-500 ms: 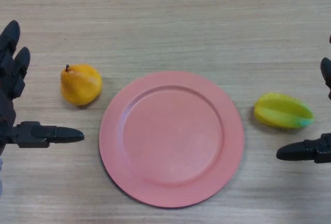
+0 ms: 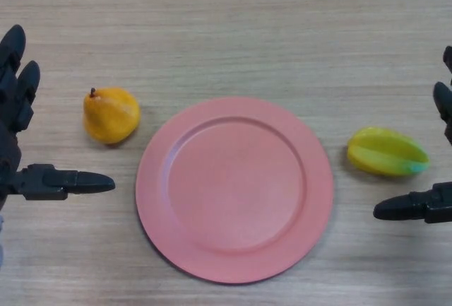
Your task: Pick up the yellow starfruit and place it on the plate
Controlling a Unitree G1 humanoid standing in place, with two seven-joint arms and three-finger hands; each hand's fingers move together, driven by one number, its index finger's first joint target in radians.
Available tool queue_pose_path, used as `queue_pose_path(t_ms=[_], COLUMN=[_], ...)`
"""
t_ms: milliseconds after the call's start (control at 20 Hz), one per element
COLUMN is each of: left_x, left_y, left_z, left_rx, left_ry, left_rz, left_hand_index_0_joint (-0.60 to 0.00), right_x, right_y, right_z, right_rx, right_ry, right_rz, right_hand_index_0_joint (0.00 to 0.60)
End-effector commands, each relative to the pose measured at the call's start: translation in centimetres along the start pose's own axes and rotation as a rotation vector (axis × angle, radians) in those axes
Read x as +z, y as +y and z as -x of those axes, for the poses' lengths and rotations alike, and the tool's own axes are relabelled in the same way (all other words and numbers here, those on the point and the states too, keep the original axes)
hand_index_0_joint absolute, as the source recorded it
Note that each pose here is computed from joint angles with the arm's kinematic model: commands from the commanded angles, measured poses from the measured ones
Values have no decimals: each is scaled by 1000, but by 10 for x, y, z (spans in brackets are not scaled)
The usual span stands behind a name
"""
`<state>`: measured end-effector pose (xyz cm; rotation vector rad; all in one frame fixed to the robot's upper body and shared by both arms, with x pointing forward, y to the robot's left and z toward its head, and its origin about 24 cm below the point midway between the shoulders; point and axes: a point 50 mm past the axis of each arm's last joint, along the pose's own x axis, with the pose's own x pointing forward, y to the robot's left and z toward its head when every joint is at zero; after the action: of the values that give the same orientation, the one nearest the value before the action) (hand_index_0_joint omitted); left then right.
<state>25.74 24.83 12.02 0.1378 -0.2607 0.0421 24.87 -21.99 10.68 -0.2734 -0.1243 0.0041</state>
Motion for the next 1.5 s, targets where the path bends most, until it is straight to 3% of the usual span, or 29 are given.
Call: queue_pose_path(t_ms=[50,300,700,750,800,850,900,950,1000,1150,1300,1500], left_x=[40,40,42,42,42,40,39,38,37,38,38,38], left_y=[24,19,22,23,23,23,23,24,25,30,30,28], left_z=[-2,-3,-2,-2,-2,-1,-1,1,1,2,2,2], left_rx=[78,74,85,85,85,87,89,94,96,111,120,107], left_ry=[-247,-248,-273,-272,-270,-268,-266,-265,-266,-264,-274,-263], left_rz=[-78,-74,-63,-62,-61,-57,-55,-55,-54,-65,-75,-73], left_hand_index_0_joint=[0,0,0,0,0,0,0,0,0,0,0,0], right_x=[34,19,-11,-12,-13,-18,-22,-33,-35,-33,-28,0], right_y=[-16,-17,-4,-3,-2,0,2,2,1,-3,-3,5], right_z=[-7,-28,-57,-58,-59,-62,-65,-70,-71,-72,-73,-74], right_rx=[-58,-54,10,14,17,25,30,41,40,-33,-48,-70], right_ry=[-248,-262,-219,-213,-208,-196,-189,-183,-186,-162,-170,-206], right_rz=[115,239,317,318,319,362,407,640,708,681,706,576], right_hand_index_0_joint=[0,0,0,152,251,402,501,600,600,600,600,600])
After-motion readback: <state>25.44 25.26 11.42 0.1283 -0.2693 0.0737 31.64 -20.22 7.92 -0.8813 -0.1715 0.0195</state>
